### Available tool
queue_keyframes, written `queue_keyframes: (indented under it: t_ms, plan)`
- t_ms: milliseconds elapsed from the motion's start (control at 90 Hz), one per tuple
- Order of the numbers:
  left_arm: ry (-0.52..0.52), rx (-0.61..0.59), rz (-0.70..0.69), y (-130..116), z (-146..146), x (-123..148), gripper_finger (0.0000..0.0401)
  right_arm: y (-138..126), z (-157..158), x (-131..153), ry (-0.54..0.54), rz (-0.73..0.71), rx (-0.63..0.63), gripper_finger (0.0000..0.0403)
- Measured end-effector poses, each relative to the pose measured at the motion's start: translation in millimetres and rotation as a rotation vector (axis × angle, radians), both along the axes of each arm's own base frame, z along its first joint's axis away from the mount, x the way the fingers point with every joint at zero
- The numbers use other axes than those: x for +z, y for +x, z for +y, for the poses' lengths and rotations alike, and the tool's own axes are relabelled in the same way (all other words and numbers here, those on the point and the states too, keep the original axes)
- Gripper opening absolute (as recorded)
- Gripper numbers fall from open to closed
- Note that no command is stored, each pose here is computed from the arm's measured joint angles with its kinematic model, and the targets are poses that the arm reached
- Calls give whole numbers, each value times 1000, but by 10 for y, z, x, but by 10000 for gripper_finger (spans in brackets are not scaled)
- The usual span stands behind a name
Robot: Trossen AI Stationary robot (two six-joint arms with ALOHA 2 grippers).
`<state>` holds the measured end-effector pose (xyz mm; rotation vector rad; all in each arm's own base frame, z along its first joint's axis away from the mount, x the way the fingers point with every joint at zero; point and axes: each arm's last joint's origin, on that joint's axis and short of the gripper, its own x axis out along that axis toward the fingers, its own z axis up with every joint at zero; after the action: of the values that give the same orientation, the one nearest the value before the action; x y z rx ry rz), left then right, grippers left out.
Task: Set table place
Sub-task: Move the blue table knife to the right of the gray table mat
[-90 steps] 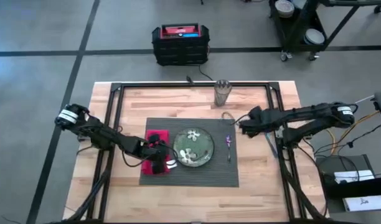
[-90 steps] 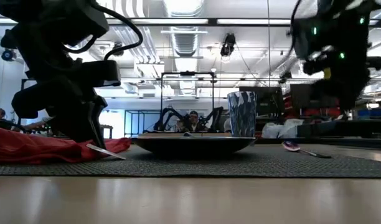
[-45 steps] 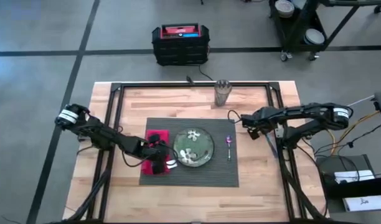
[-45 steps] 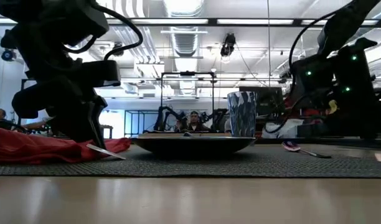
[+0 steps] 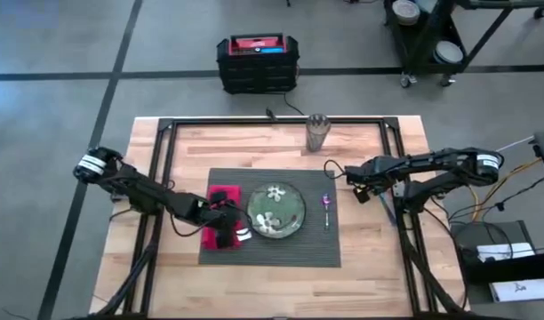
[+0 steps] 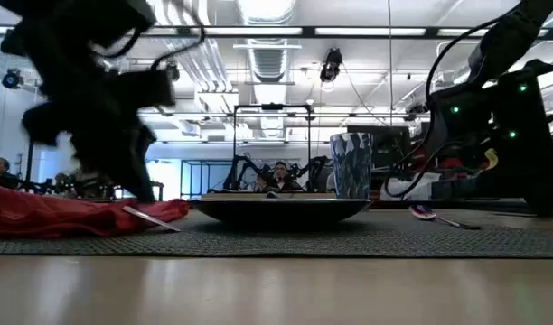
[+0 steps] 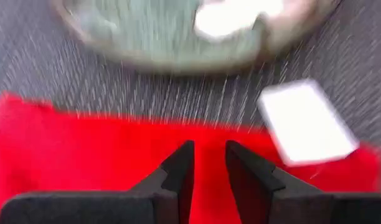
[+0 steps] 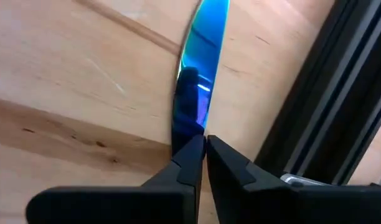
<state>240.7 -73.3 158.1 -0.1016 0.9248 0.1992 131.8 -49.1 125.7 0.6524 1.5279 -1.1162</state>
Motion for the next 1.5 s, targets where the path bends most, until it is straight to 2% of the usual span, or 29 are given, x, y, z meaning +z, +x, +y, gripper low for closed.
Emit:
queue_keyframes:
  t_ms: [167, 300, 444, 656, 833, 1078, 1367, 1500]
  plan:
    - [-41, -29, -125, 115, -66, 268, 77, 58, 47, 23, 33, -41, 11, 13]
    - [-108, -113, -202, 205, -155, 302, 77, 113, 131, 34, 48, -72, 4, 13]
    - [-139, -162, -208, 314, -232, 155, 77, 173, 245, 54, 82, -111, -17, 13]
    - [-175, -213, -144, 453, -309, -156, 77, 225, 443, 75, 121, -141, -35, 13]
    - [-191, -242, -113, 591, -391, -258, 77, 231, 635, 81, 131, -151, -54, 13]
    - [-167, -233, -89, 656, -427, -371, 77, 268, 936, 81, 166, -236, -80, 14]
    - [-32, -127, -98, 634, -353, -412, 77, 323, 1184, 78, 203, -359, -100, 14]
    - [-20, -102, -77, 606, -333, -437, 77, 340, 1232, 83, 210, -392, -76, 14]
